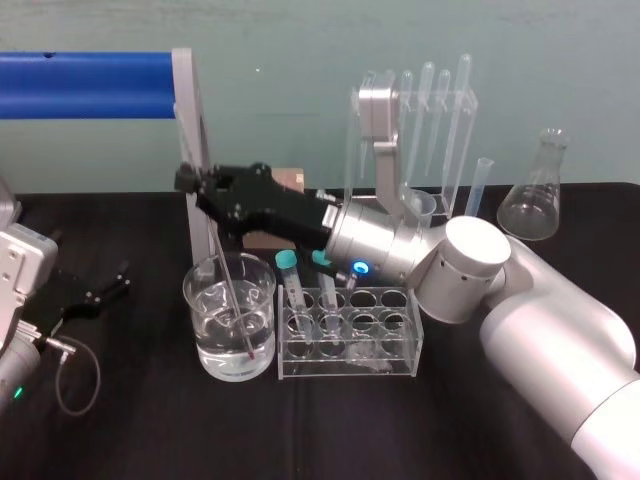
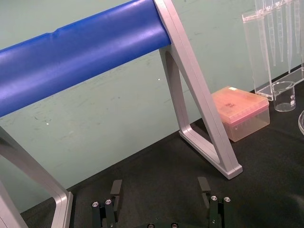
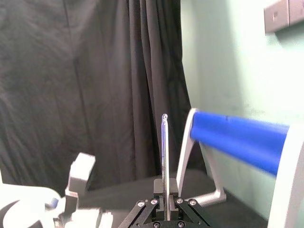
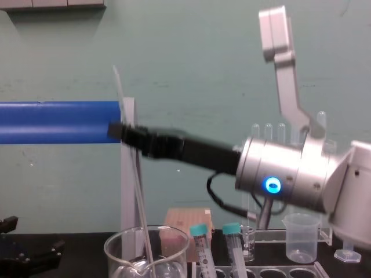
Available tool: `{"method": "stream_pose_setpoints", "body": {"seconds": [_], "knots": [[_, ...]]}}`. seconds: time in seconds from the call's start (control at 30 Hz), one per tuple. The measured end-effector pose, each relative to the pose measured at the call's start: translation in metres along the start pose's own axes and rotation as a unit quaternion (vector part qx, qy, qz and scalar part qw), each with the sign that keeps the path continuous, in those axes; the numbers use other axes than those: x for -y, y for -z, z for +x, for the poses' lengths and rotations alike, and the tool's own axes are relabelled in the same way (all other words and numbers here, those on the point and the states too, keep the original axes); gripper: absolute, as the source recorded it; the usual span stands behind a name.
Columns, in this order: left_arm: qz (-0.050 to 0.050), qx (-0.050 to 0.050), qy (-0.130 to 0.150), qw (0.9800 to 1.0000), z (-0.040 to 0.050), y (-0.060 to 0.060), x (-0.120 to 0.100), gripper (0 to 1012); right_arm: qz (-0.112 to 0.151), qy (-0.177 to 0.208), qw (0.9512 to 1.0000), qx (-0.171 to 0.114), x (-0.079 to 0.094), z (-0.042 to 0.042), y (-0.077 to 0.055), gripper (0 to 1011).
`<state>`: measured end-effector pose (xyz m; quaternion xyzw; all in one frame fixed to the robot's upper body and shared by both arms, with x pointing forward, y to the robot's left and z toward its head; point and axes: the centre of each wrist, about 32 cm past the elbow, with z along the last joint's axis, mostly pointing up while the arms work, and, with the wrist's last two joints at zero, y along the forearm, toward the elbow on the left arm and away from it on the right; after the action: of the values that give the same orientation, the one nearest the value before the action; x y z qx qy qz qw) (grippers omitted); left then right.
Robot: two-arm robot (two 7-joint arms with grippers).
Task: Hold the thermometer with one hand and immerse one end into the beaker, then reinsert it into the test tube rack.
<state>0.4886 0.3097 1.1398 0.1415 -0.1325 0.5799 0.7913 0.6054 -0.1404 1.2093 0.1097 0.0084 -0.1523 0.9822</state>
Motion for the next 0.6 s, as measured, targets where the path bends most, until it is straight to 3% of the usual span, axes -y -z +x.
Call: {"method": "stream_pose_setpoints", "body": {"seconds": [0.03, 0.1, 0.13, 0.27, 0.3, 0.37, 0.47, 0.6], "knots": [[0.000, 0.000, 0.000, 1.0000, 0.0000, 0.000, 0.000, 1008, 0.005, -0.001, 1.0000, 0.002, -0.001, 0.0005, -0.005, 58], [0.000, 0.000, 0.000, 1.0000, 0.0000, 0.000, 0.000, 1008, 0.035, -0.011, 0.9993, 0.012, -0.006, 0.0022, -0.027, 57], [0.000, 0.000, 0.000, 1.0000, 0.0000, 0.000, 0.000, 1008, 0.035, -0.011, 0.9993, 0.012, -0.006, 0.0022, -0.027, 57], [0.000, 0.000, 0.000, 1.0000, 0.0000, 0.000, 0.000, 1008, 0.098, -0.025, 0.9940, 0.042, -0.011, 0.0046, -0.077, 57], [0.000, 0.000, 0.000, 1.0000, 0.0000, 0.000, 0.000, 1008, 0.098, -0.025, 0.9940, 0.042, -0.011, 0.0046, -0.077, 57], [0.000, 0.000, 0.000, 1.0000, 0.0000, 0.000, 0.000, 1008, 0.134, -0.029, 0.9886, 0.062, -0.008, 0.0053, -0.110, 57], [0.000, 0.000, 0.000, 1.0000, 0.0000, 0.000, 0.000, 1008, 0.153, -0.022, 0.9848, 0.078, 0.002, 0.0052, -0.134, 57], [0.000, 0.000, 0.000, 1.0000, 0.0000, 0.000, 0.000, 1008, 0.149, 0.001, 0.9846, 0.091, 0.025, 0.0032, -0.149, 57]]}}
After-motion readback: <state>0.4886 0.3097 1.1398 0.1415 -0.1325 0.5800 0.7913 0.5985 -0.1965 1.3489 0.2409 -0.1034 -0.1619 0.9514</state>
